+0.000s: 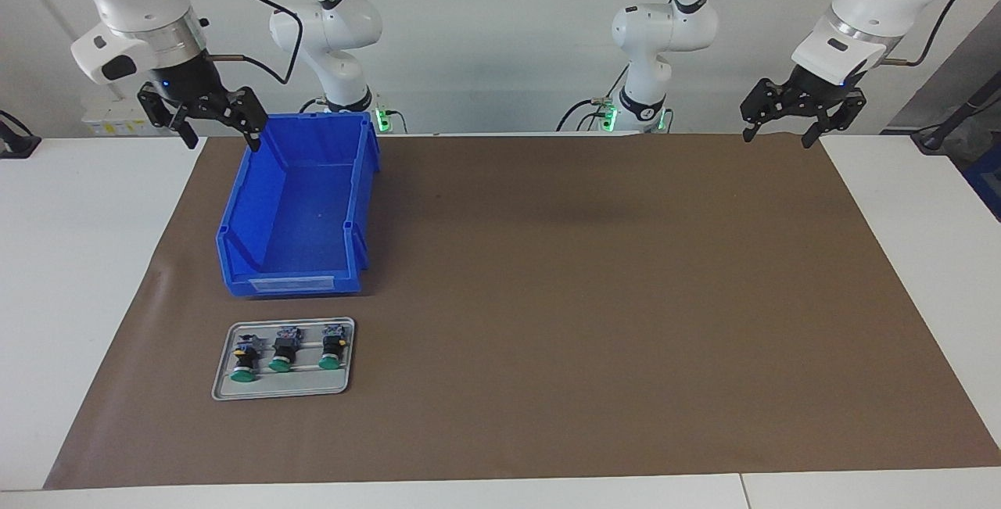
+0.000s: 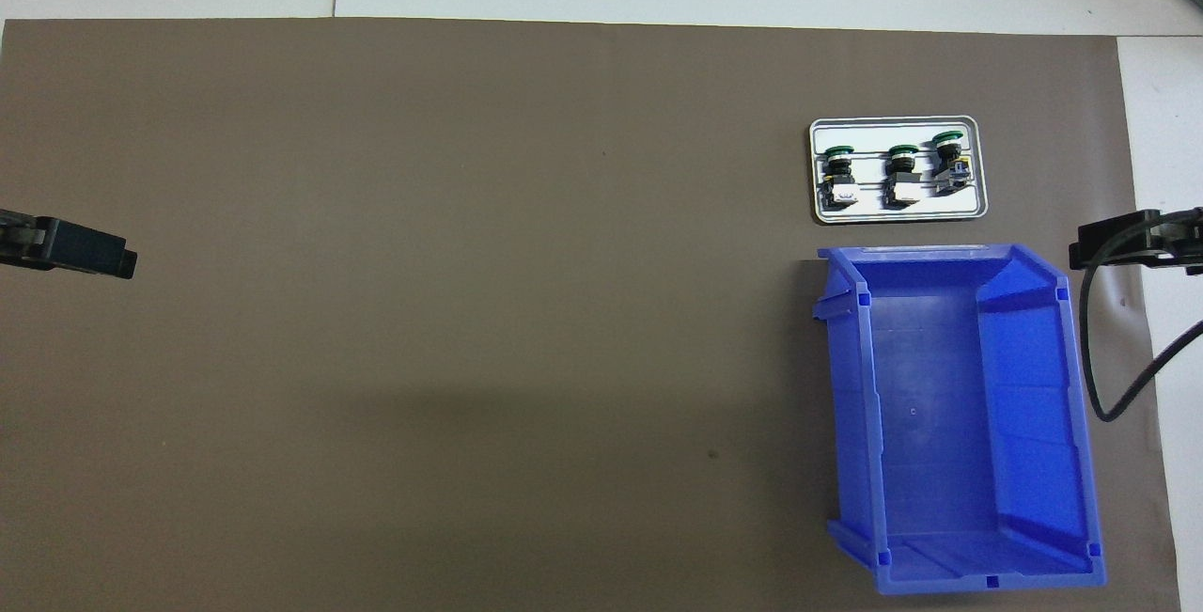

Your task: Place and press button with both arms

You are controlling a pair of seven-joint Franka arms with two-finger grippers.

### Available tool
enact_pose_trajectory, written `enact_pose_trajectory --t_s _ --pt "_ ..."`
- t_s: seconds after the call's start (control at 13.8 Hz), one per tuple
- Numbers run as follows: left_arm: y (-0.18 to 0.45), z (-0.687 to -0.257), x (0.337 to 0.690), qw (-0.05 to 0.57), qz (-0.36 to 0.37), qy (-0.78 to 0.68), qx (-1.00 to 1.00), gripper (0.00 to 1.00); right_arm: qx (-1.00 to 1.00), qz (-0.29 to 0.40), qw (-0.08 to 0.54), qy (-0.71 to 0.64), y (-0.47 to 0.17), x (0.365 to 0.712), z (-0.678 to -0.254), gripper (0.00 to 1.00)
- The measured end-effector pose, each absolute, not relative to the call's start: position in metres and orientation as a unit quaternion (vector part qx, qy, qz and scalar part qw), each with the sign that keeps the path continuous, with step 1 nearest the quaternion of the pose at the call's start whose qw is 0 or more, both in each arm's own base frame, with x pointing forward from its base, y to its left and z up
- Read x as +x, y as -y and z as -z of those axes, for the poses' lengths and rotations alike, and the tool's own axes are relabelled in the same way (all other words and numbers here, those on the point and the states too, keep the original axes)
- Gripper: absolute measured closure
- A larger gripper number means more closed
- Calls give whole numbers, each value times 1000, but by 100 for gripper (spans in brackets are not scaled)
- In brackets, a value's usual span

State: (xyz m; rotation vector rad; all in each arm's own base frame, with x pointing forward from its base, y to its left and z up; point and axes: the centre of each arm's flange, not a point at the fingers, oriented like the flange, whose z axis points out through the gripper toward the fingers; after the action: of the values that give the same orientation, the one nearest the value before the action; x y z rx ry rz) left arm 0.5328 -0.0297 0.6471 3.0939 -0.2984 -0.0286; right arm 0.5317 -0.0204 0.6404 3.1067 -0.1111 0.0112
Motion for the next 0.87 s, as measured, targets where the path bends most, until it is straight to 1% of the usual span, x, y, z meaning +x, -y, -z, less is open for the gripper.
enact_pose_trajectory --t_s 0.87 --pt "30 -647 533 17 9 96 995 0 999 -8 16 38 23 531 -644 0"
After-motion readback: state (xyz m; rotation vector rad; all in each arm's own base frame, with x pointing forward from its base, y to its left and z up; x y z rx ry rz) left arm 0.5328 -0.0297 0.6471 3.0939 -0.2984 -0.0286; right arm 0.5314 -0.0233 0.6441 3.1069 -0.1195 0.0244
